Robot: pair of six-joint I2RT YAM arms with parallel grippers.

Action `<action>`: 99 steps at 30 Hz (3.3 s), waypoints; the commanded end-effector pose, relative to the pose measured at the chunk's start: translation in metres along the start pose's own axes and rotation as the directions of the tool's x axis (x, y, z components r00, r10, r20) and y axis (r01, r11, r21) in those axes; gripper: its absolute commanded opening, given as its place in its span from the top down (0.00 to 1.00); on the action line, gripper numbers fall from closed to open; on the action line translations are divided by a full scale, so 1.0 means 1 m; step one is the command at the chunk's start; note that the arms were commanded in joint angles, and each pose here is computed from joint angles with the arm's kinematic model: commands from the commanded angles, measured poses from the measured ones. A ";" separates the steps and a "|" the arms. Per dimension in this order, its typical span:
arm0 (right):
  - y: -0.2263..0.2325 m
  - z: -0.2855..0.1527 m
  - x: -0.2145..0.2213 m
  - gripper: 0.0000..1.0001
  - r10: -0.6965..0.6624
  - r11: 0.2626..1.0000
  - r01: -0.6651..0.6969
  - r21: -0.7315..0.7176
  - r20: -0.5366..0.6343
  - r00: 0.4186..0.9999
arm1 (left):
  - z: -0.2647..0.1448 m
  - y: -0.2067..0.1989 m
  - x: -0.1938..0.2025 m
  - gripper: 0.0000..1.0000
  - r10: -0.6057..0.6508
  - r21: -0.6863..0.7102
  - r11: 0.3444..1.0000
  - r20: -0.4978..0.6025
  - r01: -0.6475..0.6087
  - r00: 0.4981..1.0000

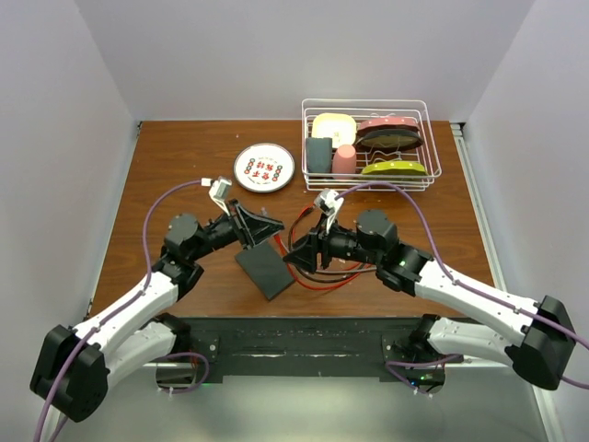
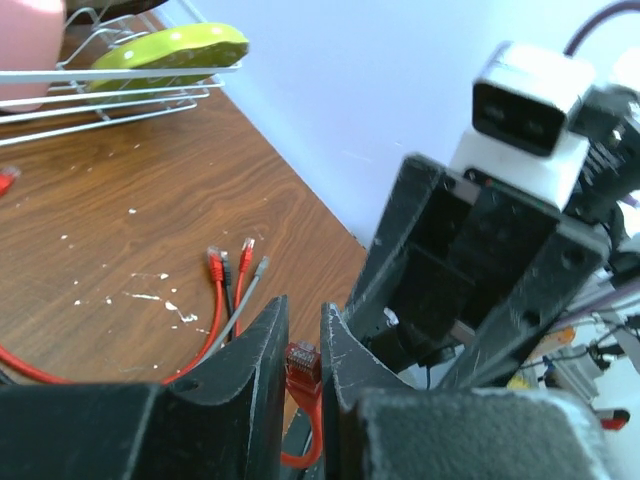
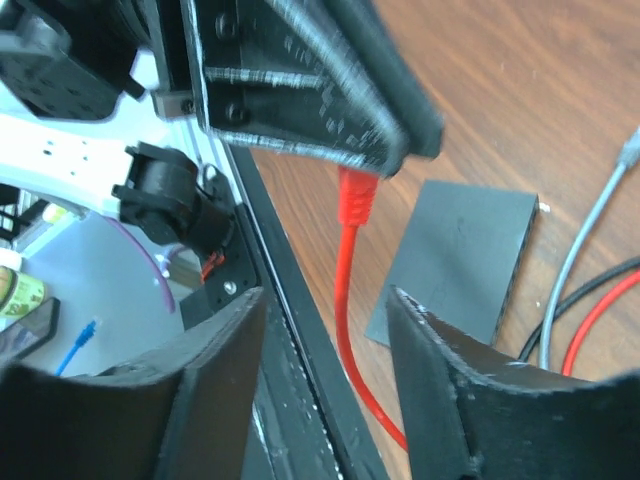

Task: Insert the plug into the switch port

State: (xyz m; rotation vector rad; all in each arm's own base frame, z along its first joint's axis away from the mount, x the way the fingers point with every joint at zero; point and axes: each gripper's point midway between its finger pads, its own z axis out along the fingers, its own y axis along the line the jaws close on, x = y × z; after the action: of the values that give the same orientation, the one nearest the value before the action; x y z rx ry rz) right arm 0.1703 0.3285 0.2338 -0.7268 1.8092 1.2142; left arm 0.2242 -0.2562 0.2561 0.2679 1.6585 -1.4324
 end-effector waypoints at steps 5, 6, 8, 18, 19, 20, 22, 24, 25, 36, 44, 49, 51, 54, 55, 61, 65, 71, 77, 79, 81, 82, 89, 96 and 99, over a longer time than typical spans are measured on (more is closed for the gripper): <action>0.032 -0.002 -0.037 0.41 -0.006 0.991 0.022 -0.130 0.127 0.992 | -0.021 -0.053 -0.007 1.00 0.174 0.220 0.957 0.078 -0.187 0.982; 0.036 -0.001 -0.041 0.42 0.004 0.988 0.019 -0.153 0.142 0.990 | -0.023 -0.056 -0.006 1.00 0.178 0.231 0.954 0.080 -0.192 0.981; 0.037 0.003 -0.041 0.43 0.013 0.985 0.011 -0.170 0.137 0.990 | -0.024 -0.061 -0.006 1.00 0.184 0.254 0.946 0.083 -0.200 0.979; 0.041 0.015 -0.050 0.63 0.055 0.980 -0.024 -0.199 0.151 0.987 | -0.023 -0.063 -0.005 1.00 0.179 0.258 0.946 0.084 -0.195 0.980; 0.041 0.015 -0.050 0.65 0.057 0.980 -0.027 -0.199 0.149 0.987 | -0.023 -0.063 -0.006 1.00 0.179 0.255 0.947 0.085 -0.195 0.980; 0.040 0.016 -0.050 0.67 0.064 0.980 -0.034 -0.197 0.148 0.987 | -0.023 -0.062 -0.005 1.00 0.177 0.254 0.948 0.083 -0.193 0.981; 0.040 0.015 -0.052 0.71 0.065 0.981 -0.034 -0.192 0.157 0.985 | -0.023 -0.061 -0.005 1.00 0.176 0.249 0.949 0.082 -0.192 0.981; 0.041 0.014 -0.053 0.73 0.070 0.980 -0.038 -0.193 0.161 0.985 | -0.022 -0.060 -0.005 1.00 0.176 0.240 0.952 0.084 -0.192 0.981; 0.040 0.014 -0.053 0.74 0.072 0.981 -0.040 -0.192 0.160 0.984 | -0.022 -0.059 -0.005 1.00 0.175 0.237 0.953 0.080 -0.189 0.981; 0.027 0.022 -0.050 1.00 0.103 0.990 -0.089 -0.111 0.126 0.987 | -0.018 -0.049 -0.003 1.00 0.162 0.192 0.966 0.070 -0.173 0.984; 0.007 0.017 -0.037 1.00 0.053 0.999 -0.054 0.004 0.081 0.995 | -0.014 -0.029 -0.030 0.31 0.148 -0.009 0.989 0.115 -0.148 0.982; -0.006 0.011 -0.032 1.00 0.011 0.997 -0.016 0.079 0.062 0.998 | -0.026 -0.015 -0.056 0.13 0.132 -0.176 0.980 0.224 -0.093 0.966; -0.016 0.009 -0.026 1.00 -0.003 0.991 -0.002 0.131 0.039 0.999 | -0.035 -0.003 -0.060 0.11 0.139 -0.267 0.961 0.238 -0.073 0.961; -0.043 0.009 -0.012 1.00 -0.001 0.968 0.000 0.250 0.006 1.000 | -0.047 0.026 -0.055 0.08 0.125 -0.429 0.903 0.213 -0.022 0.969; -0.051 0.011 -0.004 1.00 0.010 0.960 -0.005 0.279 -0.016 1.000 | -0.049 0.033 -0.054 0.08 0.119 -0.467 0.884 0.202 -0.011 0.972; -0.104 0.022 0.046 1.00 0.075 0.884 -0.004 0.468 -0.133 0.988 | -0.079 0.102 0.000 0.08 -0.042 -0.719 0.684 0.131 0.124 0.990; -0.124 0.033 0.073 1.00 0.112 0.860 0.008 0.511 -0.203 0.973 | -0.085 0.128 0.039 0.08 -0.154 -0.756 0.626 0.119 0.190 0.981; -0.140 0.043 0.108 1.00 0.161 0.847 0.013 0.531 -0.280 0.946 | -0.091 0.154 0.084 0.08 -0.248 -0.785 0.581 0.081 0.215 0.965; -0.134 0.051 0.119 1.00 0.167 0.878 -0.001 0.479 -0.305 0.938 | -0.088 0.172 0.104 0.08 -0.276 -0.791 0.573 0.061 0.215 0.959; -0.126 0.054 0.123 1.00 0.164 0.902 -0.007 0.431 -0.329 0.930 | -0.086 0.178 0.113 0.08 -0.287 -0.789 0.576 0.050 0.214 0.957; -0.121 0.056 0.125 1.00 0.160 0.914 -0.005 0.405 -0.349 0.923 | -0.079 0.181 0.111 0.08 -0.283 -0.779 0.588 0.054 0.218 0.957; -0.120 0.056 0.126 1.00 0.160 0.918 -0.006 0.397 -0.357 0.920 | -0.075 0.180 0.112 0.08 -0.290 -0.768 0.602 0.042 0.217 0.956; -0.101 0.060 0.154 1.00 0.169 0.961 -0.032 0.274 -0.492 0.854 | -0.055 0.184 0.085 0.08 -0.222 -0.762 0.627 0.023 0.160 0.975; -0.081 0.069 0.174 1.00 0.170 0.980 -0.083 0.181 -0.545 0.821 | -0.038 0.183 0.049 0.08 -0.138 -0.706 0.697 0.038 0.124 0.990; -0.070 0.084 0.172 1.00 0.160 0.985 -0.101 0.140 -0.524 0.836 | -0.023 0.181 0.039 0.08 -0.128 -0.671 0.735 0.000 0.095 0.992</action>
State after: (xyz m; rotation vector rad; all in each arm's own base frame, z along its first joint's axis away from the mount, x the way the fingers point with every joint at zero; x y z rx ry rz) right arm 0.1804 0.3484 0.0239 -0.8922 2.4631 0.9064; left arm 0.2801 -0.1698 0.0575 -0.3681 2.2640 -0.6854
